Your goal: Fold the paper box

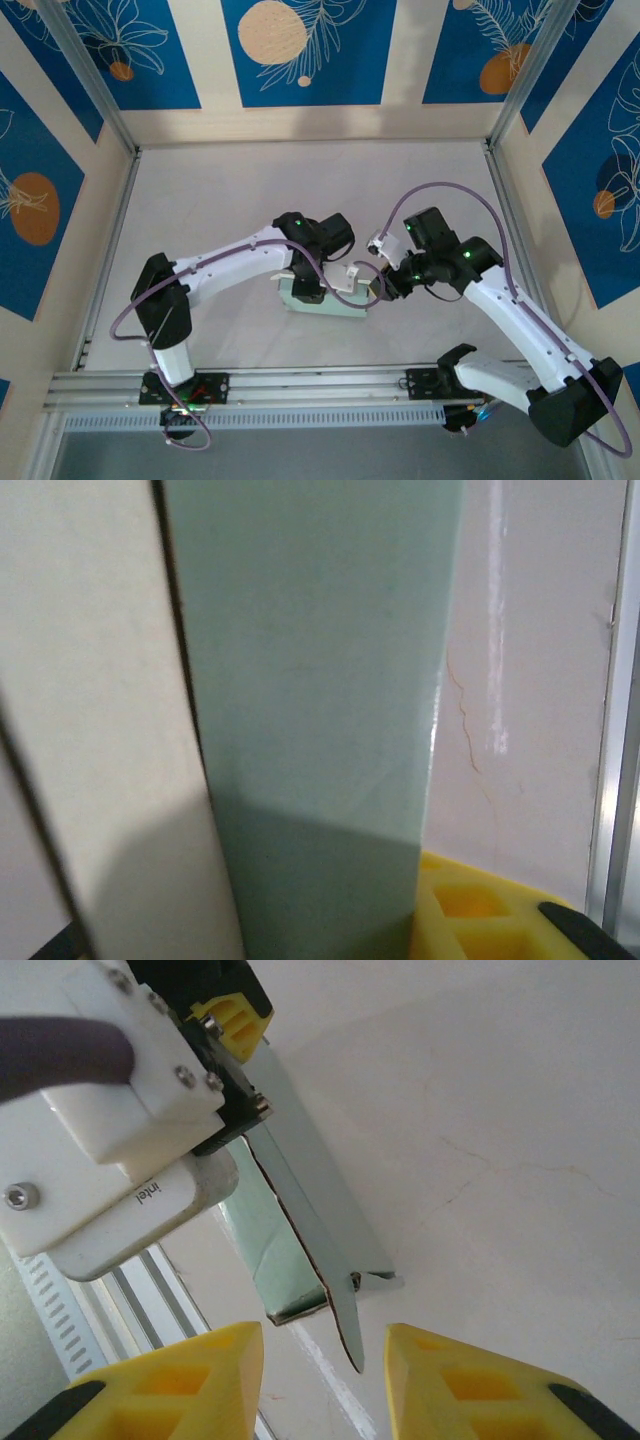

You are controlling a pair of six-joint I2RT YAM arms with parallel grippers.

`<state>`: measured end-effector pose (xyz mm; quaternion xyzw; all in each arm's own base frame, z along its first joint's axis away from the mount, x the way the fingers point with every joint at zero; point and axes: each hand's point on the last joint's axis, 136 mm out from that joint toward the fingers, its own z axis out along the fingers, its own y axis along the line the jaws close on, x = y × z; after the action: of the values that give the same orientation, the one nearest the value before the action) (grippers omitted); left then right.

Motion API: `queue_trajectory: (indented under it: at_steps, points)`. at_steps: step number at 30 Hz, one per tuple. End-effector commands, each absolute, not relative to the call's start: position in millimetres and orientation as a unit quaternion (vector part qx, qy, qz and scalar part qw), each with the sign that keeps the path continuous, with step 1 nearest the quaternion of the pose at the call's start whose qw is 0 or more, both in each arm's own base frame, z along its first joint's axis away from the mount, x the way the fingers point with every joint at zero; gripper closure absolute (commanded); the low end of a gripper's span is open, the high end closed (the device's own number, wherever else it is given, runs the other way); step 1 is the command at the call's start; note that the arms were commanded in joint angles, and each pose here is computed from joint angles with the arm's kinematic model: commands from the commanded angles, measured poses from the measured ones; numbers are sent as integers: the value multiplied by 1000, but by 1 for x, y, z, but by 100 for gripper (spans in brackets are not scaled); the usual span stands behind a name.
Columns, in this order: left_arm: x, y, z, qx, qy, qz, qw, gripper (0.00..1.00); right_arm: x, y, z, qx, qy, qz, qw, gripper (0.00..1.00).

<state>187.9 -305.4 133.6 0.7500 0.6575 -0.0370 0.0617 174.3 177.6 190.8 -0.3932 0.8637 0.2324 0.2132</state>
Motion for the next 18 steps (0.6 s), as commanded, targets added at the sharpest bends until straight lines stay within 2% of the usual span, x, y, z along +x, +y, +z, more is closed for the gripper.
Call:
queue_trajectory:
  at_steps: [1,9,18]
  points:
    - [183,-309,133,749,657,-61,61,68,175,184,195,-401,853,251,221,62]
    - [186,-303,129,750,658,-45,52,68,177,180,182,-404,865,225,196,68]
    - [188,-304,130,747,661,-44,54,69,176,179,178,-411,864,217,194,88]
